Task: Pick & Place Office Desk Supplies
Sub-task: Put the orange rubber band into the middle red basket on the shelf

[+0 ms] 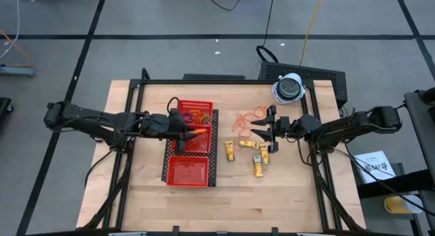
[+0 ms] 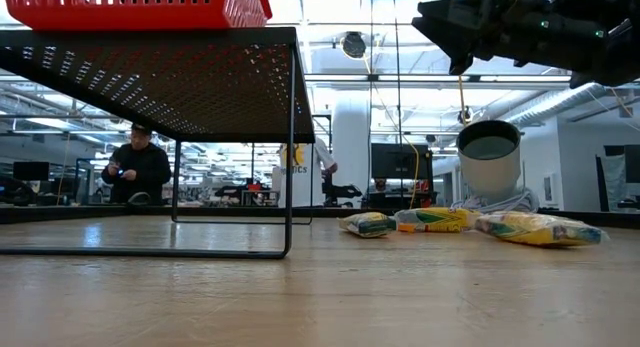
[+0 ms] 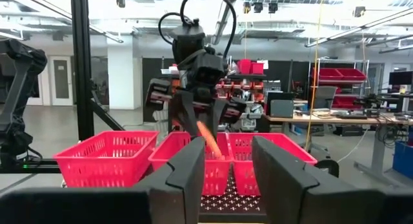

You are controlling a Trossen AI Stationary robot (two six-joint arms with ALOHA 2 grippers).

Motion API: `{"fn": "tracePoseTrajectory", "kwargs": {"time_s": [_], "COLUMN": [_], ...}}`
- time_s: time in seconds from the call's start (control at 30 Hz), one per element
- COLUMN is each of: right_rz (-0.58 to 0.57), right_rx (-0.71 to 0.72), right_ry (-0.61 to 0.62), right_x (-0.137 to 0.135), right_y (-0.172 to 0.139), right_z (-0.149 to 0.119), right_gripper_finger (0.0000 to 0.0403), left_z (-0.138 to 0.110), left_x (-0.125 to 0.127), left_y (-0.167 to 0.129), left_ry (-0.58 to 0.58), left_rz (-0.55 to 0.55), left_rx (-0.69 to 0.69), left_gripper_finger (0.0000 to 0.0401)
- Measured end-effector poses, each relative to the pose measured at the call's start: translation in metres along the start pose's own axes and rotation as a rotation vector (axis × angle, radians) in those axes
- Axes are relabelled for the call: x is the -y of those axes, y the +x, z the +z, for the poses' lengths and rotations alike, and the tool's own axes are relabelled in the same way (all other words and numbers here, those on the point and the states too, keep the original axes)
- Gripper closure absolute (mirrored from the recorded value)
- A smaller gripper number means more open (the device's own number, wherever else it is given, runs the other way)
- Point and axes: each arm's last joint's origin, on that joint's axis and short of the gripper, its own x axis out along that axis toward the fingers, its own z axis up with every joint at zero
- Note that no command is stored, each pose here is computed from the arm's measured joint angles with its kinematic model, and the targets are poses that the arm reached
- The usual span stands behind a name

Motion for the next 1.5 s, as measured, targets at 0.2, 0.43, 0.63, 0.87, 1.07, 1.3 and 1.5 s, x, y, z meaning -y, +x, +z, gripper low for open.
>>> {"fn": "tracePoseTrajectory", "kwargs": {"time_s": [0.2, 0.43, 0.63, 0.87, 1.07, 1.3, 1.5], "right_rz": [0.0, -0.004, -0.219, -0.472, -0.732, -0.91, -0.831], "right_rx": [-0.009, -0.028, -0.14, -0.375, -0.729, -0.914, -0.96], "right_ry": [0.001, 0.003, 0.019, 0.043, 0.122, 0.236, 0.314], "right_x": [0.0, 0.0, 0.007, 0.027, 0.055, 0.075, 0.08], "right_y": [0.0, 0.0, -0.002, -0.005, -0.017, -0.041, -0.043], "right_z": [-0.001, -0.003, -0.013, -0.032, -0.047, -0.058, -0.07], "right_gripper_finger": [0.0281, 0.0278, 0.0276, 0.0275, 0.0276, 0.0277, 0.0277], "left_z": [0.0, 0.006, 0.017, 0.022, 0.02, 0.019, 0.018], "left_x": [0.0, -0.001, -0.005, -0.01, -0.013, -0.012, -0.013], "left_y": [0.0, -0.014, -0.053, -0.09, -0.087, -0.072, -0.062], "left_ry": [0.013, 0.057, 0.095, 0.175, 0.163, 0.148, 0.129], "left_rz": [-0.001, -0.04, -0.08, -0.067, 0.015, 0.095, 0.117], "left_rx": [0.001, 0.043, 0.176, 0.306, 0.296, 0.259, 0.231], "left_gripper_finger": [0.0175, 0.013, 0.0117, 0.0116, 0.0116, 0.0116, 0.0116]}}
